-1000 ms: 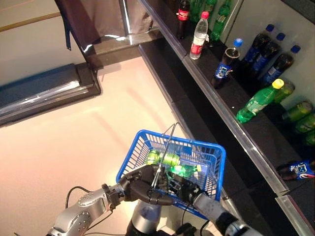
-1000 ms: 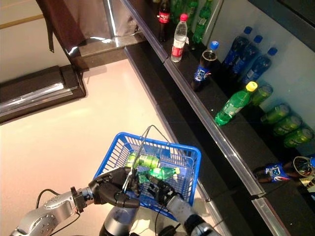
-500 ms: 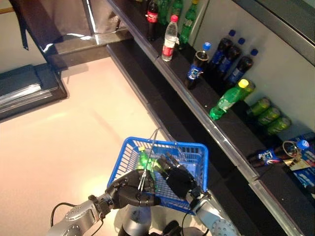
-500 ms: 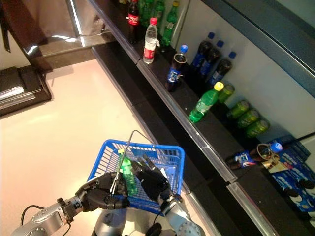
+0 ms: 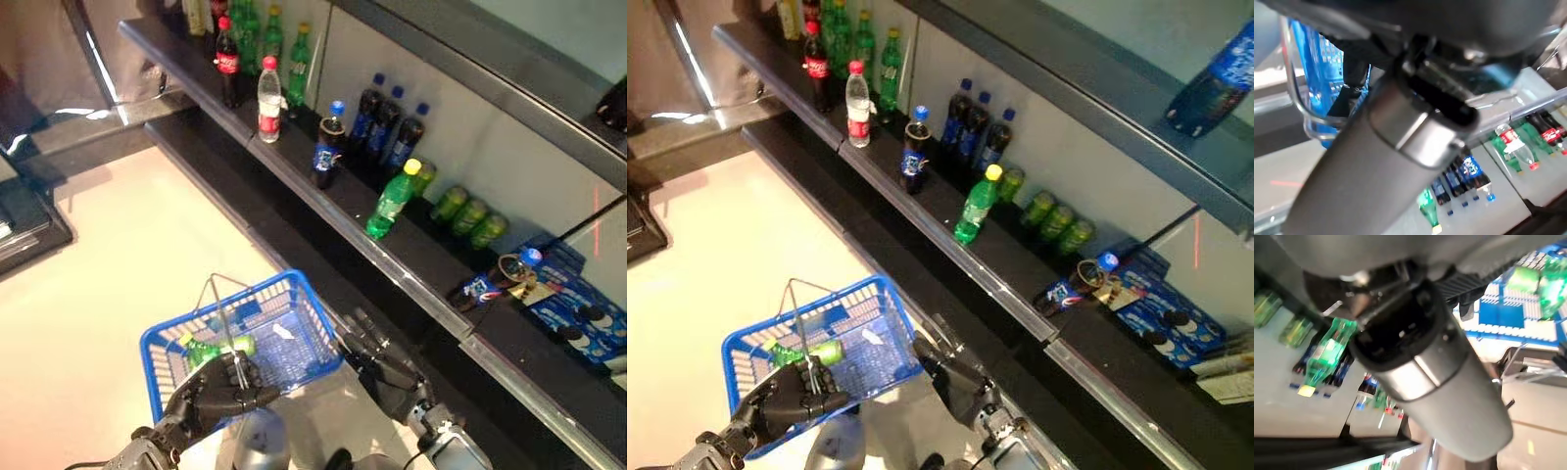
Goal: Pick up the drink and place into the basket.
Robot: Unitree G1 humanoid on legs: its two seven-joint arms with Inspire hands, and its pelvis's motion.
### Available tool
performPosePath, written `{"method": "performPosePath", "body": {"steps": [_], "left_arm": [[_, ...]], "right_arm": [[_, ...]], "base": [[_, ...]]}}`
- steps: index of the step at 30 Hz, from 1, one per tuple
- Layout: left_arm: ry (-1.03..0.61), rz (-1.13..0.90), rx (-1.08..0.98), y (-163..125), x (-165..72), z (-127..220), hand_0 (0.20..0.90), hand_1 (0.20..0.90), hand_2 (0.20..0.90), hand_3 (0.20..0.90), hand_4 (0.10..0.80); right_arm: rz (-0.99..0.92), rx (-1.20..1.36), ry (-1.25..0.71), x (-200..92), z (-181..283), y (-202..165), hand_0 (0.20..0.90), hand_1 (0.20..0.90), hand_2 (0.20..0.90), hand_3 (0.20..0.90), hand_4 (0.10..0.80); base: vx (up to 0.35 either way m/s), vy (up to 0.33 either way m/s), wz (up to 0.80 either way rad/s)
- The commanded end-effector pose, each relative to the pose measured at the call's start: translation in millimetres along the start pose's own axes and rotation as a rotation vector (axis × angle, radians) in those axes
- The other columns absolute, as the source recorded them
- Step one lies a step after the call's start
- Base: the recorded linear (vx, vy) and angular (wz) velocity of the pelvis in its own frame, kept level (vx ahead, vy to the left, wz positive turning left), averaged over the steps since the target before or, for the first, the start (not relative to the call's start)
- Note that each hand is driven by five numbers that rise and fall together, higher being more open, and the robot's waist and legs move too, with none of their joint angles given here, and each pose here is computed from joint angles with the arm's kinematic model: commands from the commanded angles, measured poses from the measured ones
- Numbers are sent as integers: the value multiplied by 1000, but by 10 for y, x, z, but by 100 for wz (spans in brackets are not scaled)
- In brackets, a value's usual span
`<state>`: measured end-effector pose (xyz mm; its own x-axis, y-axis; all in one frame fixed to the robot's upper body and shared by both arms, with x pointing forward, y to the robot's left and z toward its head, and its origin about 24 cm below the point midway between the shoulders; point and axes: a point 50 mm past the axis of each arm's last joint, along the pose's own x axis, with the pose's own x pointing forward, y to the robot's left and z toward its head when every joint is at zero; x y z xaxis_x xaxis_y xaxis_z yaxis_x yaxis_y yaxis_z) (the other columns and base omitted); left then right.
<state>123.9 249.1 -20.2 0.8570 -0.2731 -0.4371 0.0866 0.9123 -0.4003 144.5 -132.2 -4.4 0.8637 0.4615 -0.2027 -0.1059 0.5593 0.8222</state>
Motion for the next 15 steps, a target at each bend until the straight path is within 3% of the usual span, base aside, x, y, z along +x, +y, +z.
{"method": "performPosePath", "body": {"steps": [1,6,11,15], "left_arm": [[-286,-250,22,-552,78,299,300,300,300,200,100],[-268,-58,-11,-357,95,132,300,300,300,200,100],[-255,393,-111,175,51,-262,300,300,300,200,100],[-228,535,-174,357,135,-395,300,300,300,200,100]], "right_arm": [[221,-99,-84,9,264,272,900,900,900,900,800],[166,-135,-78,-37,262,176,900,900,900,900,800],[-128,-271,-1,-178,144,-356,900,900,900,900,800],[-262,-317,24,-199,76,-589,900,900,900,900,800]], "base": [[-6,67,-5],[-47,44,-24],[-149,7,-28],[-104,6,-4]]}}
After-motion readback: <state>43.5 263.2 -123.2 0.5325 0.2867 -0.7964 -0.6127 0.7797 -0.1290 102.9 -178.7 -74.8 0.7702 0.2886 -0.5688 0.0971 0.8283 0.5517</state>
